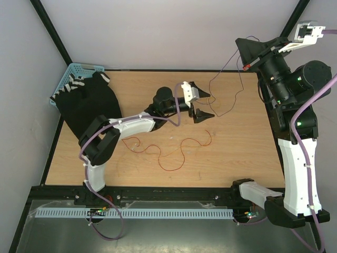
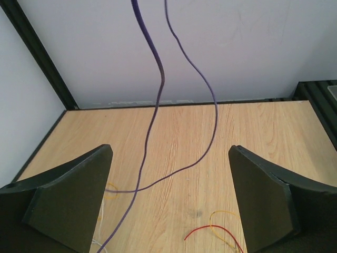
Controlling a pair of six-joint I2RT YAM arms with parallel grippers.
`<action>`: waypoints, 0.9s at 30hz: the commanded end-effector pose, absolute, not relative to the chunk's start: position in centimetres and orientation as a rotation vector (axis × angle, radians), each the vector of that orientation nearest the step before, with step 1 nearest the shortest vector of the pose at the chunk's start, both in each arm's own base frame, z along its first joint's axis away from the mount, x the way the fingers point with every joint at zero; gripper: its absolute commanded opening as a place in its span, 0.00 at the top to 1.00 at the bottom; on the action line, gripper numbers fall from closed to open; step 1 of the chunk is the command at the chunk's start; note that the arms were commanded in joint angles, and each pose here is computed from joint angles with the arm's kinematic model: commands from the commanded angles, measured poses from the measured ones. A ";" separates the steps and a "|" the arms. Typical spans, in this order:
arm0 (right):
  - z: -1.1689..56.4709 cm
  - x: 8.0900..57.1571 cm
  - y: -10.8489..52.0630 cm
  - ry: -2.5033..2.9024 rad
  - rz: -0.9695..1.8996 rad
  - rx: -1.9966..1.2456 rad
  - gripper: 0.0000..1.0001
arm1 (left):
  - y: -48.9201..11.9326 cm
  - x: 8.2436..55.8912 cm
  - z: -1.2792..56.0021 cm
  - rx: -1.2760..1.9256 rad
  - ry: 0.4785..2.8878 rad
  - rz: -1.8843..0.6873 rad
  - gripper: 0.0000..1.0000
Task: Zip-tie the wires
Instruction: Place the cable at the center of the board.
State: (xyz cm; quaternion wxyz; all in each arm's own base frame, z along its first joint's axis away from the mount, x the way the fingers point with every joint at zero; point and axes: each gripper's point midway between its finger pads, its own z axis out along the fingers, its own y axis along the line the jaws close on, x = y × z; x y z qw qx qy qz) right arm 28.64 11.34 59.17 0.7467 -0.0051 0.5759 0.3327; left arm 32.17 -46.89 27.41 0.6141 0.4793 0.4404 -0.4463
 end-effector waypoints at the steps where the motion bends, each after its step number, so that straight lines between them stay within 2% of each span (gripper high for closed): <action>1: 60.1 27.9 11.7 1.223 0.755 -0.036 1.00 | -48.4 33.2 25.6 1.130 1.045 -1.022 0.08; 6: 60.0 27.8 11.8 1.225 0.764 -0.036 1.00 | -49.4 35.7 23.8 1.105 1.094 -0.959 0.21; 10: 60.0 27.6 11.6 1.220 0.751 -0.036 1.00 | -49.7 37.0 21.9 1.087 1.139 -0.921 0.52; 14: 59.0 28.0 11.0 1.241 0.703 -0.017 1.00 | -49.0 36.7 22.2 1.077 1.136 -0.900 0.77; 17: 57.9 28.6 10.7 1.274 0.674 -0.005 1.00 | -48.0 36.2 22.8 1.075 1.131 -0.884 1.00; 20: 56.5 29.5 9.9 1.321 0.613 0.021 0.99 | -47.0 35.2 23.5 1.070 1.132 -0.880 1.00; 27: 51.8 30.4 3.2 1.467 0.180 0.174 0.98 | -43.7 31.3 24.4 1.042 1.245 -0.896 1.00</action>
